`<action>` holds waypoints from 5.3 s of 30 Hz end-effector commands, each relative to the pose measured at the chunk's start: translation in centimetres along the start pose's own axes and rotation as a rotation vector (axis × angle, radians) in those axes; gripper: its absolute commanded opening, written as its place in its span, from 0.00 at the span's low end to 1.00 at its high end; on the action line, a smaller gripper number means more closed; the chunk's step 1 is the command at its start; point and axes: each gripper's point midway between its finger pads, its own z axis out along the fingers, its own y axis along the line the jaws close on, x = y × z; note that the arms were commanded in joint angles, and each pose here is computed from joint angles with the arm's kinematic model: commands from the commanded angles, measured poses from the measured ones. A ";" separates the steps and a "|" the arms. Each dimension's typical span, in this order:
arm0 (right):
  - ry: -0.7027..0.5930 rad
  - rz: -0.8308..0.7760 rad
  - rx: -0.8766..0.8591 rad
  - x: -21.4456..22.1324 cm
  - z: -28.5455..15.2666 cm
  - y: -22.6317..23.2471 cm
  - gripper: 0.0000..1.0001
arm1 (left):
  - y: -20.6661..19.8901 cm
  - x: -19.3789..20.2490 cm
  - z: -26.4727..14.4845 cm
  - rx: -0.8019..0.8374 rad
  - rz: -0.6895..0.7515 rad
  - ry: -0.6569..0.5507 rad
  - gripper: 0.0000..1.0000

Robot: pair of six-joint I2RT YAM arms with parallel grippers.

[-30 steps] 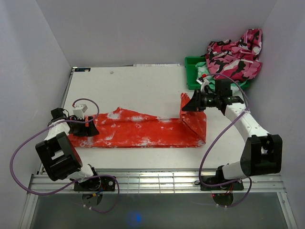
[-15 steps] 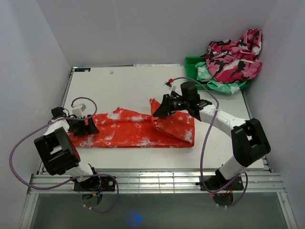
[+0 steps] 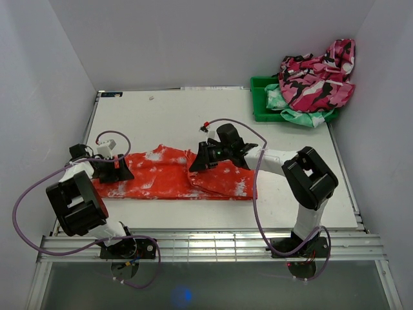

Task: Fold and stack the trousers
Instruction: Fold the trousers

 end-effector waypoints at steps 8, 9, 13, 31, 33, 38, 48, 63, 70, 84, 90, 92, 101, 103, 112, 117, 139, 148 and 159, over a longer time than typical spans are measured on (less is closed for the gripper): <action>-0.051 -0.035 0.012 -2.0 3.5 0.1 0.08 | 1.4 -0.2 0.8 -0.036 0.026 0.002 0.94; -0.046 -0.028 0.016 -1.8 3.8 -0.2 0.08 | 1.4 -0.1 0.8 -0.037 0.023 0.005 0.94; -0.020 -0.022 0.012 -1.1 4.7 -0.3 0.08 | 1.4 0.1 0.9 -0.033 0.027 0.009 0.94; -0.005 0.060 0.028 -0.2 7.5 -1.3 0.08 | 2.1 1.1 0.8 -0.069 0.068 0.049 0.94; -0.004 0.055 0.025 -0.3 7.9 -1.2 0.08 | 2.2 1.3 0.8 -0.070 0.067 0.054 0.94; 0.038 0.079 -0.002 0.9 9.0 -1.9 0.25 | 1.8 1.1 0.6 -0.056 0.080 0.051 0.95; -0.006 -0.267 -0.211 -5.2 1.0 8.1 0.82 | -7.0 -7.8 -6.2 0.161 0.311 -0.271 0.98; -0.017 -0.114 0.080 -0.5 -14.9 -8.2 0.57 | -21.2 -8.2 0.1 0.431 0.213 -0.231 0.73; -0.011 0.024 0.299 2.6 -16.9 -14.1 0.64 | -18.7 -5.1 5.4 0.325 0.117 -0.041 0.76; 0.000 0.090 0.313 3.3 -17.0 -15.7 0.67 | -18.9 1.2 9.2 0.286 0.081 0.179 0.58; -0.005 0.080 0.310 3.0 -17.1 -15.3 0.68 | -19.3 0.3 8.5 0.283 0.073 0.176 0.31; -0.010 0.070 0.313 2.8 -17.3 -15.2 0.68 | -20.0 -0.1 7.6 0.305 0.078 0.164 0.17; -0.094 -0.055 0.281 0.2 -18.7 -11.8 0.72 | -21.5 1.2 3.6 0.324 0.036 0.190 0.00; -0.096 -0.063 0.267 0.0 -18.7 -11.5 0.72 | -21.2 0.9 3.6 0.304 0.048 0.177 0.00; -0.009 0.015 0.109 2.1 -16.2 -10.7 0.63 | -17.3 3.5 7.6 0.143 -0.010 0.326 0.00; 0.038 0.098 0.033 4.2 -14.4 -11.4 0.59 | -15.6 3.7 8.8 0.060 -0.025 0.364 0.00; 0.069 0.056 -0.124 5.0 -14.5 -5.6 0.51 | -27.0 0.4 1.2 0.688 -0.008 0.157 0.61; 0.230 0.222 -0.133 11.5 -11.7 -8.3 0.50 | -23.9 5.0 6.2 0.585 -0.190 0.356 0.49; 0.219 0.221 0.045 10.8 -12.8 -12.6 0.50 | -21.8 3.2 8.7 0.495 -0.158 0.353 0.58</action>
